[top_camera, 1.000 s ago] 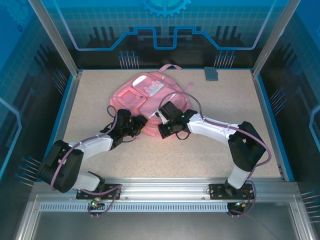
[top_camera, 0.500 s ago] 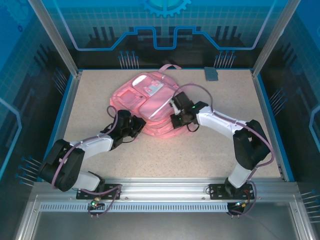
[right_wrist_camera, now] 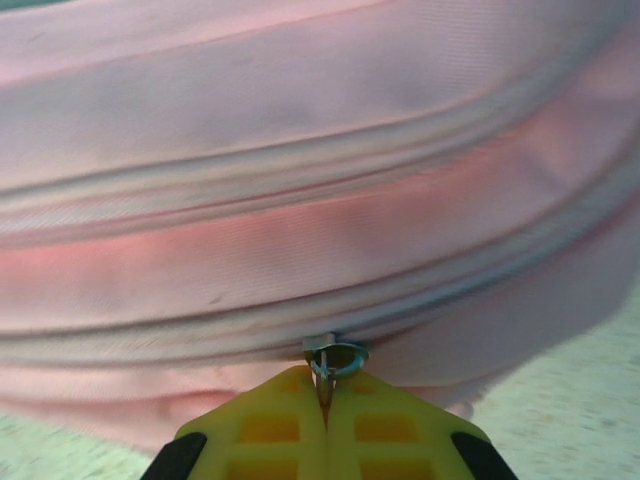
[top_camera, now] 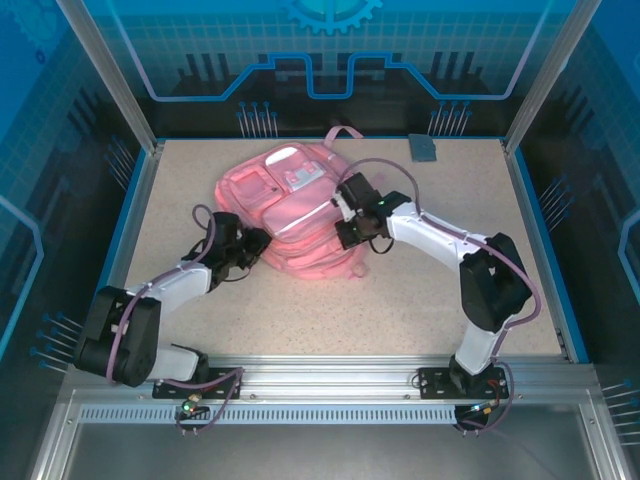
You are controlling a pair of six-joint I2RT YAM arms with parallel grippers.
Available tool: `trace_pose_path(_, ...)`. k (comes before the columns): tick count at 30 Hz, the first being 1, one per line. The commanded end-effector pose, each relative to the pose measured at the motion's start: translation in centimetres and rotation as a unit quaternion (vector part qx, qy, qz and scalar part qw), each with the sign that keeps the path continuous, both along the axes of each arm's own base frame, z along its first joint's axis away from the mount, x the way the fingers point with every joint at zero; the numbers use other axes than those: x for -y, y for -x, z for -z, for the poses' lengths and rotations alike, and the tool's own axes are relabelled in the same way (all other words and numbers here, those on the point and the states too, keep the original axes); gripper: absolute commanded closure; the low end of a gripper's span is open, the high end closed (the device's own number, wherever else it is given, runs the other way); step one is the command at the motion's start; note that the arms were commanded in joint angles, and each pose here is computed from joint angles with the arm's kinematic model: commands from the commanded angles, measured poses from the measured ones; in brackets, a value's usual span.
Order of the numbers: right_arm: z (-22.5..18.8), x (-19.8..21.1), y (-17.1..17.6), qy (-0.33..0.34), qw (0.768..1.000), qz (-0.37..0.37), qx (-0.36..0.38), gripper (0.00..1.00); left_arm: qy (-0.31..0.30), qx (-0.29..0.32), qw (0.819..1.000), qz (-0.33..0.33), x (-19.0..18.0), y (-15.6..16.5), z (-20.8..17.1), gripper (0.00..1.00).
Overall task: Pack the student bag
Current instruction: Zip the student bag at the center of the table.
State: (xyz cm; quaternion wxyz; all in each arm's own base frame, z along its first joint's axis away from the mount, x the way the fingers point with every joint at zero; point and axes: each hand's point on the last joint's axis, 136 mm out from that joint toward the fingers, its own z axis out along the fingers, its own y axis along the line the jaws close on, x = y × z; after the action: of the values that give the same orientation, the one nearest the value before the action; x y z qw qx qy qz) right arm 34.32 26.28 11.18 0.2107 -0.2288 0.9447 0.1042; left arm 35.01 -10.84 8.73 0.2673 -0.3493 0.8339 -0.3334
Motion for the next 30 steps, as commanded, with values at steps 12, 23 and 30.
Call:
trace_pose_path(12, -3.1, -16.7, 4.9, -0.177, 0.973, -0.141, -0.036, 1.0, -0.094, -0.016, 0.994, -0.059, -7.2, 4.6, -6.3, 0.21)
trace_pose_path(23, -3.2, -18.5, 4.7, -0.184, 0.974, -0.129, -0.034, 1.0, 0.052, -0.007, 0.998, -0.041, -3.5, 4.1, -5.6, 0.3)
trace_pose_path(30, -3.4, -18.0, 4.9, -0.18, 0.975, -0.128, -0.03, 1.0, 0.075, -0.029, 0.996, -0.031, -2.1, 3.2, -3.5, 0.39)
